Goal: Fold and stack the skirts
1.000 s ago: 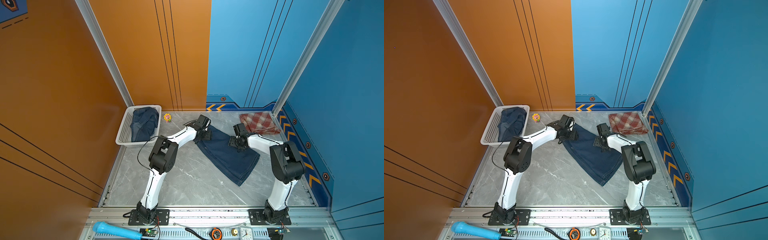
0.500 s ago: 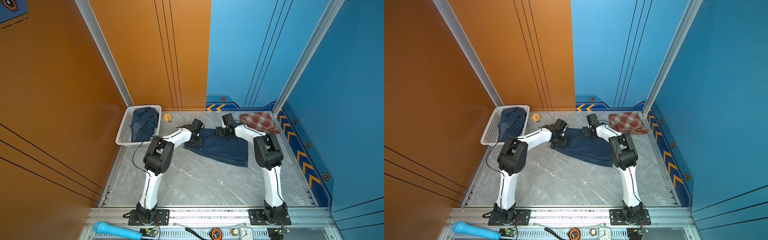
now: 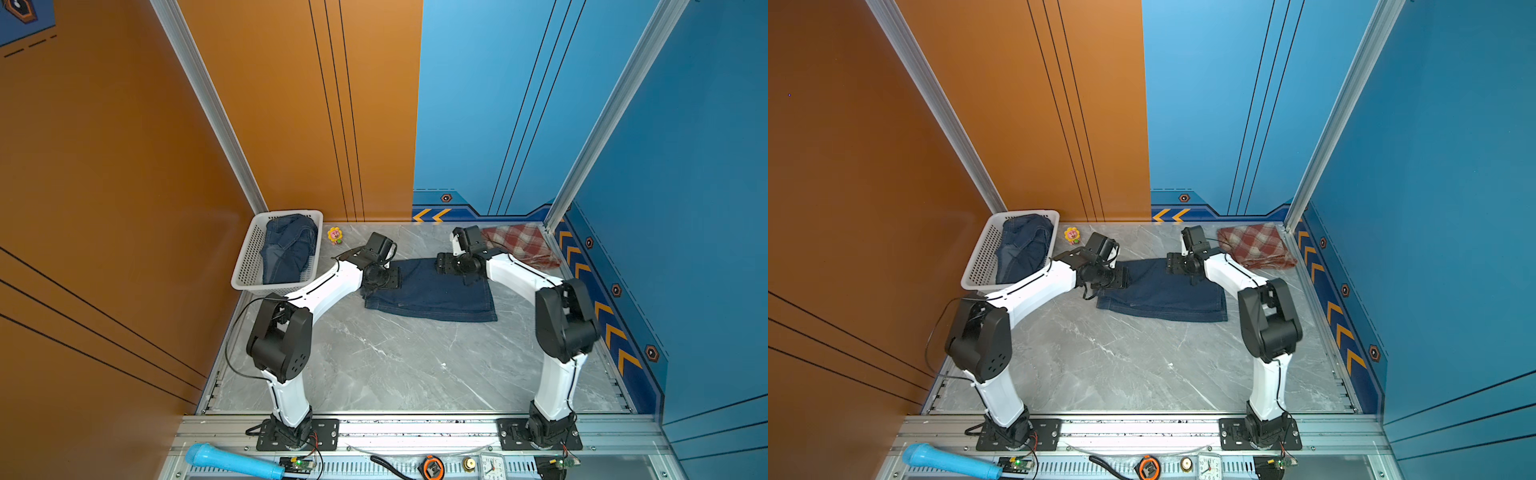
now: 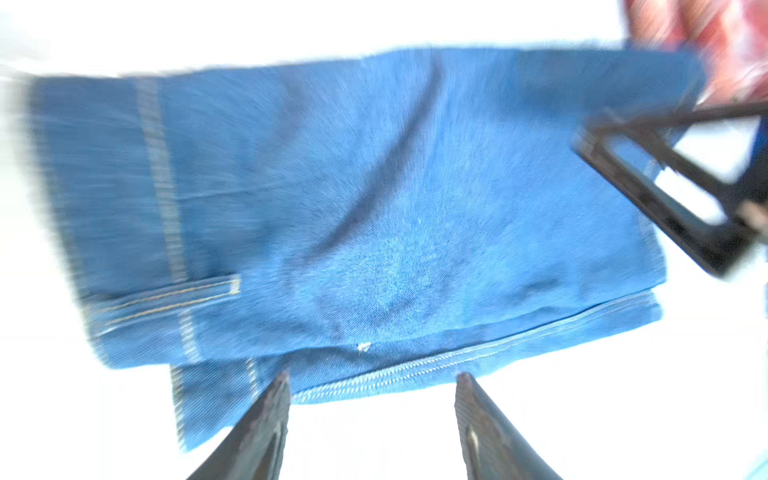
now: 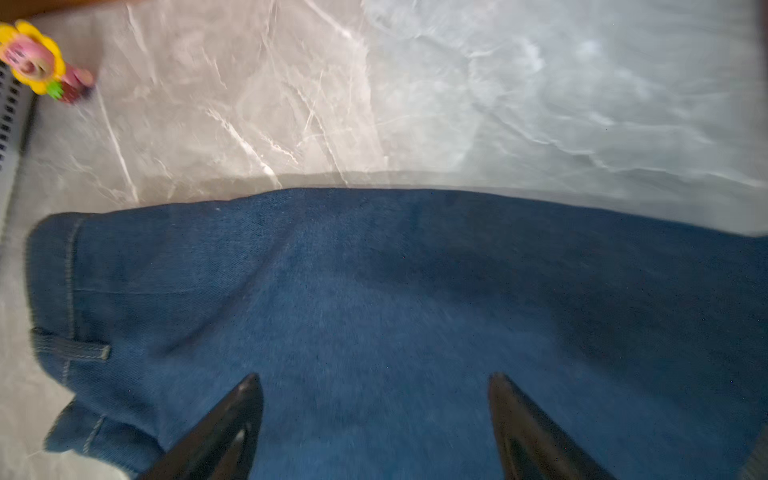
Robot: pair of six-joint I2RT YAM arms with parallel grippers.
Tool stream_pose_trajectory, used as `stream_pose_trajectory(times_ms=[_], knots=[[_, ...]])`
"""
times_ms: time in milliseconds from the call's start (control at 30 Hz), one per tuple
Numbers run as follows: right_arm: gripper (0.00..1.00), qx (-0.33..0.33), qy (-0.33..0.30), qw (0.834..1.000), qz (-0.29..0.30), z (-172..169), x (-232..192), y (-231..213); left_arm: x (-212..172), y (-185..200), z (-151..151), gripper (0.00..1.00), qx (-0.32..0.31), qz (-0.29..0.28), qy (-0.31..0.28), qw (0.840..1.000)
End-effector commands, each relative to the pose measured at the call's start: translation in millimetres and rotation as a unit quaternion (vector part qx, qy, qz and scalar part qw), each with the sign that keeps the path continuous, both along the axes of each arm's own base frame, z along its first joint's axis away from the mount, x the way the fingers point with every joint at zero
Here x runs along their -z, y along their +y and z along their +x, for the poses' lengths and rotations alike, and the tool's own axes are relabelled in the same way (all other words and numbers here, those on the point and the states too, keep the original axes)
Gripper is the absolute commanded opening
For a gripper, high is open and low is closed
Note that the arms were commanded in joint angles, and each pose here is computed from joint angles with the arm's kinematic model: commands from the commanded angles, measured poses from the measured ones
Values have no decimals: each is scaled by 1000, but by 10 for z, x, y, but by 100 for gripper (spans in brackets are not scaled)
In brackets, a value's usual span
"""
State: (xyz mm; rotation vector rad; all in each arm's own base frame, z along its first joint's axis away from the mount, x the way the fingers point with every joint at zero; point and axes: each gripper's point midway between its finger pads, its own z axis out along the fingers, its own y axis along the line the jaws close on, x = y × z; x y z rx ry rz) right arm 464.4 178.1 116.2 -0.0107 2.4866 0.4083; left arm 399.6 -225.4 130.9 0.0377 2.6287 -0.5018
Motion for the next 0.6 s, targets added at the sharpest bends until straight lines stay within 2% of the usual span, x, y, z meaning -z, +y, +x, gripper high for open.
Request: stream_pose_trajectory(times_ms=[0,100,233,400,567], knots=[[82,88,5,996,7,-269,-59,-359,181,415,-20,64,-71,15,21,997],[81,143,10,990,9,-532,-29,-619,310,724,-7,64,-127,10,27,991],[80,201,9,979,18,-835,48,-890,451,881,76,64,-159,-31,13,987],[77,227,31,973,39,-1048,241,-1030,568,982,242,64,-189,-66,-13,980],[74,227,56,971,54,-1075,437,-1048,790,1004,248,64,-192,-71,0,979]])
